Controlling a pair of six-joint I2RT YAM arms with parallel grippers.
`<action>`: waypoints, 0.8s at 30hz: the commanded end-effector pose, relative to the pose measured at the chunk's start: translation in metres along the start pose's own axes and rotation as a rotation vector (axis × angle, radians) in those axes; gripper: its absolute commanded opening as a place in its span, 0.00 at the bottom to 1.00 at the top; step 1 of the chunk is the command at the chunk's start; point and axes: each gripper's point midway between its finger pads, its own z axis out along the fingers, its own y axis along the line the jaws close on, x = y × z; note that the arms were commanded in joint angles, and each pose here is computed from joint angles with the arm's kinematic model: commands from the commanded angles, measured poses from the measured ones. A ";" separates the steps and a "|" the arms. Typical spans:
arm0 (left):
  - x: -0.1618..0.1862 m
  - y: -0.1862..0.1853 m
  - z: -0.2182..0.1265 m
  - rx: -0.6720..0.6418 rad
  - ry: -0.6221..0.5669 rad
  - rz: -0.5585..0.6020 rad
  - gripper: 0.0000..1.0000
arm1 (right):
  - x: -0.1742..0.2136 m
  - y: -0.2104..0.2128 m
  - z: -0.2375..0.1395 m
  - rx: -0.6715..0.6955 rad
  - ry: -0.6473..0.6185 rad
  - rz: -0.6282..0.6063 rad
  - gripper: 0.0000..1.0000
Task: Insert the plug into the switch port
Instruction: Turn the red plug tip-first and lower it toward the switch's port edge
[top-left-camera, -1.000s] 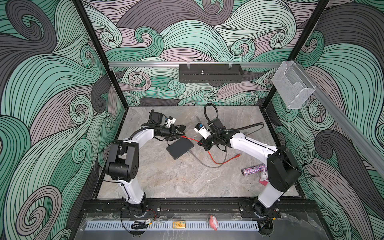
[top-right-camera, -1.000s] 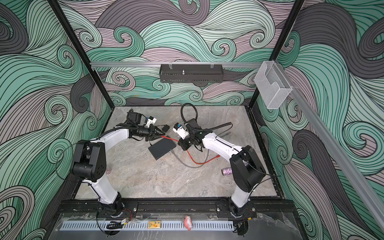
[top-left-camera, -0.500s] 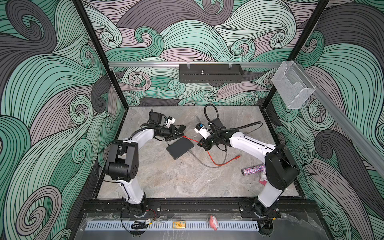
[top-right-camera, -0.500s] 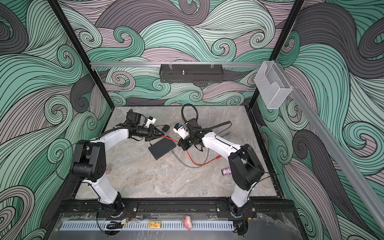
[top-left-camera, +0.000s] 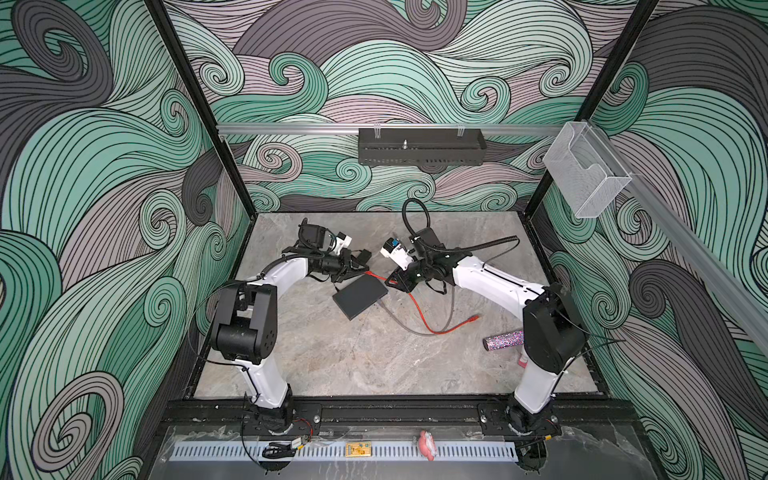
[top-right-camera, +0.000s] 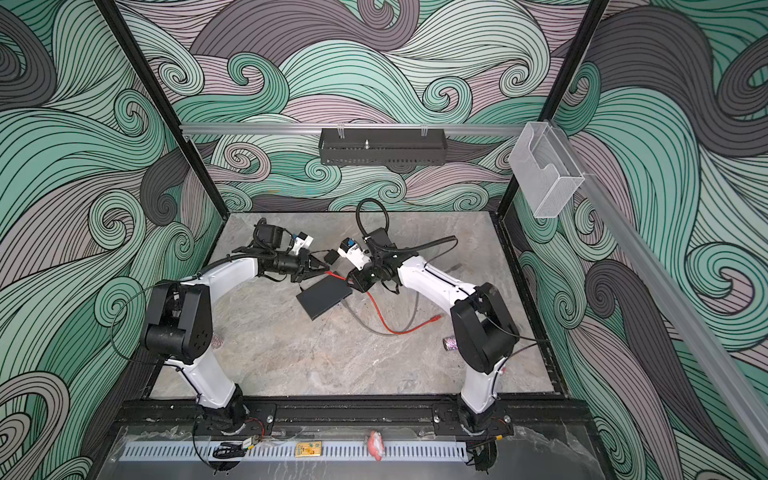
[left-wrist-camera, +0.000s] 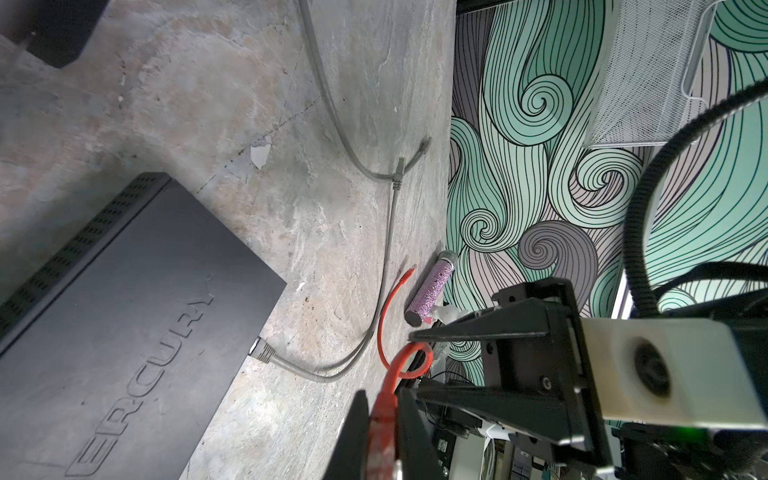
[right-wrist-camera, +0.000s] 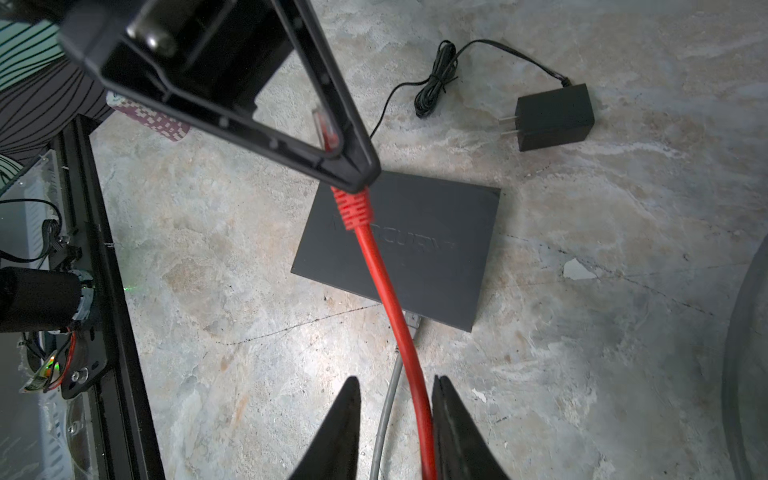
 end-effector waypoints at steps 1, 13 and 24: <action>0.006 -0.017 0.004 0.044 0.021 0.069 0.13 | -0.015 0.012 0.004 -0.056 -0.017 -0.024 0.31; 0.013 -0.037 0.009 0.096 0.049 0.135 0.13 | -0.025 0.021 0.017 -0.096 -0.007 -0.041 0.28; 0.009 -0.041 0.011 0.110 0.040 0.129 0.13 | -0.022 0.016 0.013 -0.052 -0.021 -0.042 0.18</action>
